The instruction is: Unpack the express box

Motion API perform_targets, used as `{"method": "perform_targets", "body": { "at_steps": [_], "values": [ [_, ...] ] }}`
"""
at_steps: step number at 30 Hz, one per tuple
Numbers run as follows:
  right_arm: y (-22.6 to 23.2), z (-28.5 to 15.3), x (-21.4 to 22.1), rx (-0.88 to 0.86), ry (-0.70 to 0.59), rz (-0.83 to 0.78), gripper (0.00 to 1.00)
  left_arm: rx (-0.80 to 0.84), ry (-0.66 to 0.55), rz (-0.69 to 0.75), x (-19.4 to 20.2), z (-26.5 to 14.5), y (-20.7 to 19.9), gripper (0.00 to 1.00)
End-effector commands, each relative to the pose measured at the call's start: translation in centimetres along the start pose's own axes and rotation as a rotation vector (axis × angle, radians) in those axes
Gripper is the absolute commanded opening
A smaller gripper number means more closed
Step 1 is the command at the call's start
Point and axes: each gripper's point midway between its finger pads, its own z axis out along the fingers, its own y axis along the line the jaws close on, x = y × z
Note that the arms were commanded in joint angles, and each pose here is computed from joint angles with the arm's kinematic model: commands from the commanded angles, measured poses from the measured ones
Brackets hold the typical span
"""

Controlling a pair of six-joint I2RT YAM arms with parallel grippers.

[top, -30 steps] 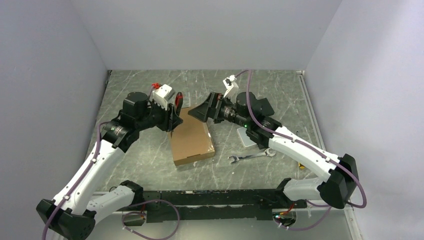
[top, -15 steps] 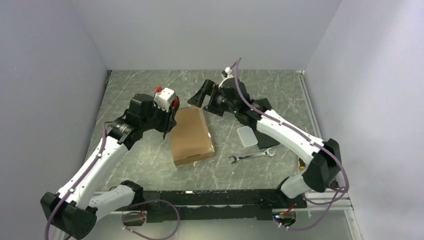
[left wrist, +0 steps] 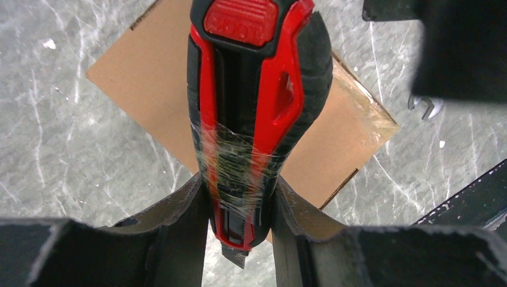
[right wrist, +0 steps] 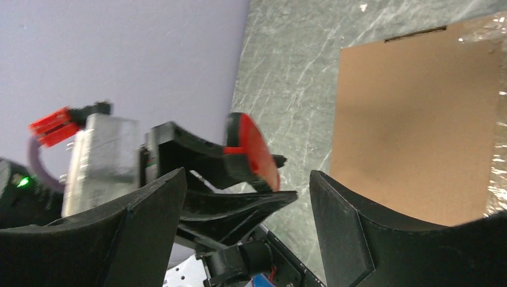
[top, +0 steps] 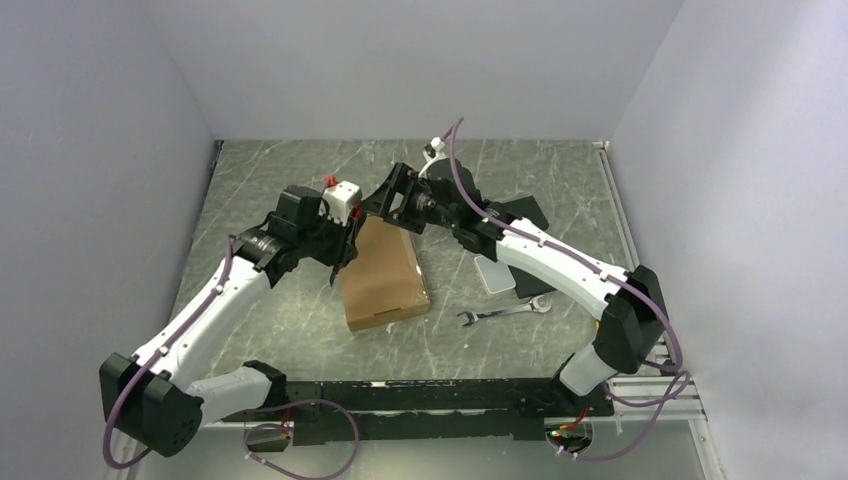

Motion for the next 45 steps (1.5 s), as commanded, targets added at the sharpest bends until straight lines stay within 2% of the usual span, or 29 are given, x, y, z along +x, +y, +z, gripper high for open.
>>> {"method": "perform_targets", "body": {
  "at_steps": [1,7,13,14,17,19,20,26,29,31,34,39,41,45],
  "values": [
    [2.3,1.2,-0.9,-0.052,-0.047,-0.048,0.76,0.054,-0.004,0.025,-0.9,0.1,-0.9,0.0],
    [1.7,4.3,0.8,0.004,-0.009,-0.061,0.54,0.079,-0.039,0.027,-1.2,-0.5,-1.6,0.0],
    [0.5,7.2,3.1,0.046,0.072,-0.044,0.43,0.134,-0.019,0.017,-1.1,-0.6,-2.6,0.0],
    [0.2,7.3,3.2,0.054,0.07,-0.041,0.36,0.119,-0.013,0.013,-1.1,-0.5,-2.4,0.0],
    [-0.7,7.2,3.7,0.049,0.066,-0.011,0.01,0.096,0.014,0.002,-0.9,-0.5,-2.0,0.0],
    [-0.7,6.8,3.5,0.017,0.046,0.001,0.0,0.094,0.025,-0.003,-0.8,-0.6,-2.0,0.03],
    [-0.6,6.6,3.2,-0.004,0.031,0.008,0.0,0.096,0.025,-0.008,-0.8,-0.8,-2.1,0.08],
    [-1.9,5.5,1.1,-0.03,-0.07,0.071,0.0,0.072,0.028,-0.081,-0.9,-1.0,-1.1,0.63],
    [-3.4,5.7,0.1,0.007,-0.119,0.06,0.0,0.068,0.003,-0.149,-1.3,-1.6,0.1,0.75],
    [-4.2,5.8,-0.7,0.04,-0.158,0.049,0.0,0.085,-0.036,-0.184,-1.9,-2.3,0.4,0.89],
    [-5.2,5.4,-1.7,0.078,-0.191,0.052,0.0,0.131,-0.104,-0.175,-2.8,-3.4,-0.1,0.99],
    [-5.8,4.1,-4.0,0.148,-0.231,0.005,0.0,0.166,-0.177,-0.141,-3.4,-4.8,-1.1,1.0],
    [-6.3,3.7,-3.9,0.177,-0.192,-0.031,0.0,0.153,-0.172,-0.14,-3.4,-4.8,-0.8,0.99],
    [-5.0,2.5,-3.5,0.1,-0.147,-0.123,0.0,0.136,-0.16,-0.143,-3.1,-4.6,-0.5,0.99]
  ]
}}
